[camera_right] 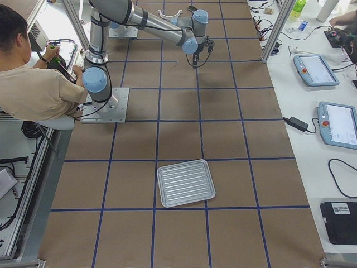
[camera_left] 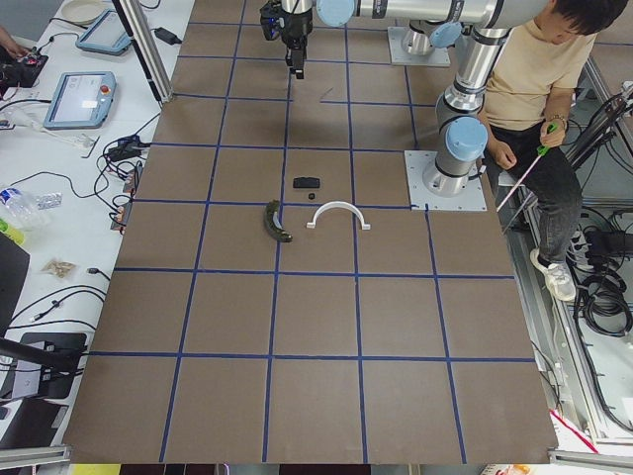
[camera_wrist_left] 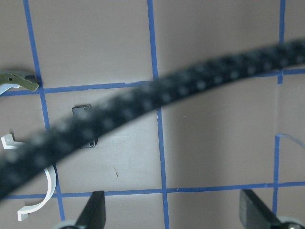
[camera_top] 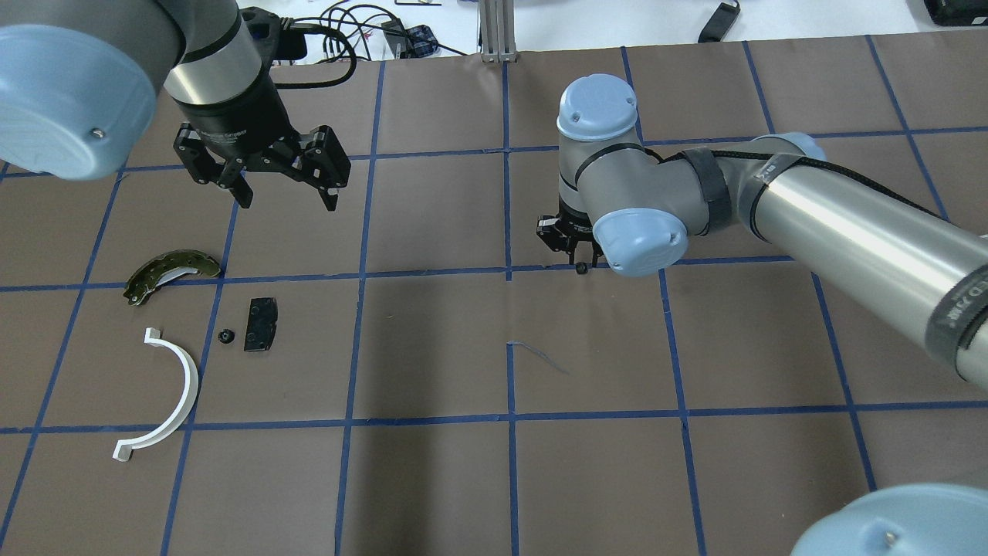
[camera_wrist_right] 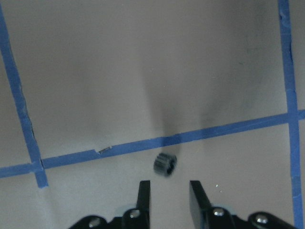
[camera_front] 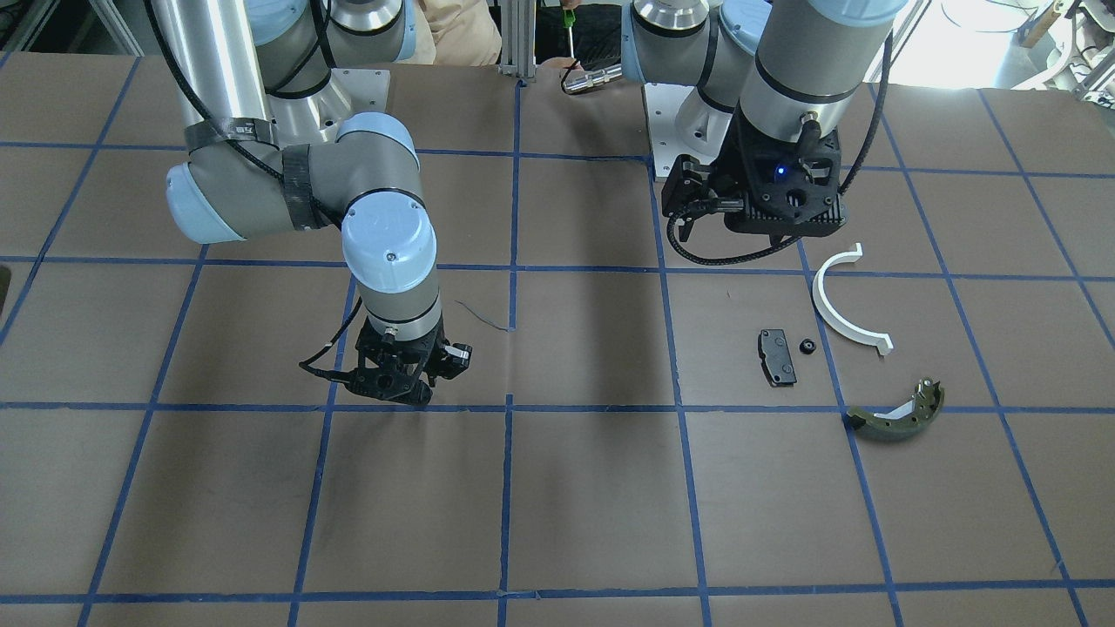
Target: Place bearing gear from tray to pile
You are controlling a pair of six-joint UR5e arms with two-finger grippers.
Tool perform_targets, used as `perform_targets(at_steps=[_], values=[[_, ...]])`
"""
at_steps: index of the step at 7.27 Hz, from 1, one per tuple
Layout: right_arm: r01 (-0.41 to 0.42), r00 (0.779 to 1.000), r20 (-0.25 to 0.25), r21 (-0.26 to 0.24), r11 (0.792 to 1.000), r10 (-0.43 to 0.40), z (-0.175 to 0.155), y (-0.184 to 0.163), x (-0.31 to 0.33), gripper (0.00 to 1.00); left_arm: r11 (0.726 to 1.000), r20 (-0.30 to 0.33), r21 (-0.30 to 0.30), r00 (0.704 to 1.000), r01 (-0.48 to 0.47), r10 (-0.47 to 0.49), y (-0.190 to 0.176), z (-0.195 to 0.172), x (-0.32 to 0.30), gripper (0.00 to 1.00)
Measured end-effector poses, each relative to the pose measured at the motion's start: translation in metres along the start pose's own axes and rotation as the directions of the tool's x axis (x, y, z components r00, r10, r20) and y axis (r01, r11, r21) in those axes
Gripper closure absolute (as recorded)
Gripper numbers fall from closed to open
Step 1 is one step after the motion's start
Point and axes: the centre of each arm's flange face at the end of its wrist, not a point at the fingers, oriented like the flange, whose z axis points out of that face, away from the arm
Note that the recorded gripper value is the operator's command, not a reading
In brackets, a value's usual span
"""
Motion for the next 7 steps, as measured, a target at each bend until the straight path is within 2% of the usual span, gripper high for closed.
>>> perform_targets(at_steps=[2, 3, 4, 5, 6, 7], values=[[0.027, 1.0, 0.005, 0.041, 0.999, -0.027, -0.021, -0.01, 0.021, 0.0, 1.0, -0.066, -0.011, 0.998, -0.01, 0.009, -0.004, 0.005, 0.006, 0.0], [0.041, 0.999, 0.006, 0.056, 0.998, -0.041, -0.035, -0.026, 0.055, 0.0, 1.0, -0.086, -0.016, 0.996, -0.015, 0.014, -0.006, 0.007, 0.008, 0.0], [0.027, 1.0, 0.008, 0.064, 0.998, -0.027, -0.051, -0.039, 0.093, 0.0, 1.0, -0.094, -0.022, 0.996, -0.015, 0.013, -0.008, 0.011, 0.01, 0.0], [0.026, 1.0, 0.008, 0.094, 0.995, -0.027, -0.074, -0.047, 0.128, 0.0, 1.0, -0.098, -0.027, 0.995, -0.006, 0.004, -0.012, 0.02, 0.019, 0.05], [0.041, 0.999, -0.002, 0.125, 0.991, -0.041, -0.099, -0.054, 0.165, 0.0, 1.0, -0.099, -0.016, 0.995, 0.002, -0.004, -0.02, 0.034, 0.043, 0.0], [0.06, 0.998, -0.013, 0.129, 0.99, -0.059, -0.119, -0.057, 0.206, 0.0, 1.0, -0.099, 0.002, 0.995, 0.019, -0.019, -0.033, 0.055, 0.081, 0.0]])
